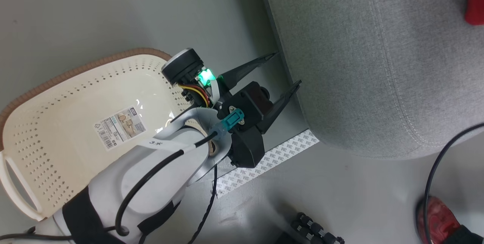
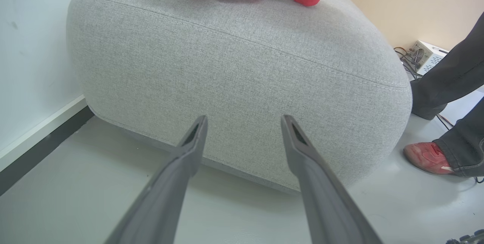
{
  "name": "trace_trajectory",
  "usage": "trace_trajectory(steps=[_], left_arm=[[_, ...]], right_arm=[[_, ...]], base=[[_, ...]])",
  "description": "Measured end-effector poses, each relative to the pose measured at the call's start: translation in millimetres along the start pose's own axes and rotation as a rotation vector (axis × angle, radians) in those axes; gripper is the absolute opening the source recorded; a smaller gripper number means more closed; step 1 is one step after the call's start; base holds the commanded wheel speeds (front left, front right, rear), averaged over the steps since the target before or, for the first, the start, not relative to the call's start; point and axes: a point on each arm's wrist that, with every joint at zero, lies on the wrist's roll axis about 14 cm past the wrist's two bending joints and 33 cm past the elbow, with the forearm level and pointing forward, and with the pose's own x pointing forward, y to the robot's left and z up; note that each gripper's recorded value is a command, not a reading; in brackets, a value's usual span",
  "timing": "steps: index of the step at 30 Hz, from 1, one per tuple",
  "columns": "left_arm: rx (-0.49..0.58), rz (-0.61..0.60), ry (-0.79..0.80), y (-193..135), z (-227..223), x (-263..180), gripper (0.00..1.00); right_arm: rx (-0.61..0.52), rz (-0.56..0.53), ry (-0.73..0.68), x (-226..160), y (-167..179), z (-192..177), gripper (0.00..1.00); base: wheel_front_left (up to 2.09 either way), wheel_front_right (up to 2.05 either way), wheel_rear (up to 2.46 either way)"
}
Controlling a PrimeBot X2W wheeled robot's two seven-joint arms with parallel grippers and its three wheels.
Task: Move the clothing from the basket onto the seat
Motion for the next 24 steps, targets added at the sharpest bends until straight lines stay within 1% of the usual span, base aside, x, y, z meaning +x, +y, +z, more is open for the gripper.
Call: trace_trajectory(steps=[1, 2, 6, 11, 14, 19, 20, 24], left_arm=[[-0.001, 0.001, 0.000, -0.7, 0.9, -0.5, 1.00], [0.000, 0.002, -0.001, -1.3, 2.2, -0.9, 1.00], [0.012, 0.015, -0.015, 0.1, 11.1, -2.9, 1.00], [0.021, 0.059, -0.038, 6.5, 24.3, -8.9, 1.00], [0.021, 0.098, -0.048, 11.2, 30.7, -15.4, 1.00], [0.021, 0.180, -0.055, 22.2, 38.8, -32.6, 1.00], [0.010, 0.218, -0.057, 25.3, 41.1, -41.2, 1.00], [-0.004, 0.322, -0.062, 35.0, 46.7, -63.0, 1.00]], right_arm=[[-0.001, 0.003, 0.005, -3.2, 0.2, -1.8, 0.60], [0.001, 0.003, 0.008, -6.2, 0.0, -2.9, 1.00], [-0.011, 0.017, -0.022, -18.8, 3.9, 4.1, 1.00], [-0.034, 0.071, -0.019, -51.3, 20.3, -1.8, 1.00], [-0.028, 0.108, -0.018, -69.5, 33.0, -2.7, 1.00], [0.009, 0.196, -0.035, -93.1, 65.4, 3.3, 1.00], [0.026, 0.235, -0.042, -100.9, 78.9, 6.7, 1.00], [0.059, 0.324, -0.068, -112.5, 106.5, 18.4, 1.00]], base=[[0.00, 0.00, 0.00], [0.00, 0.00, 0.00], [0.00, 0.00, 0.00], [0.00, 0.00, 0.00], [0.00, 0.00, 0.00], [0.00, 0.00, 0.00], [0.00, 0.00, 0.00], [0.00, 0.00, 0.00]])
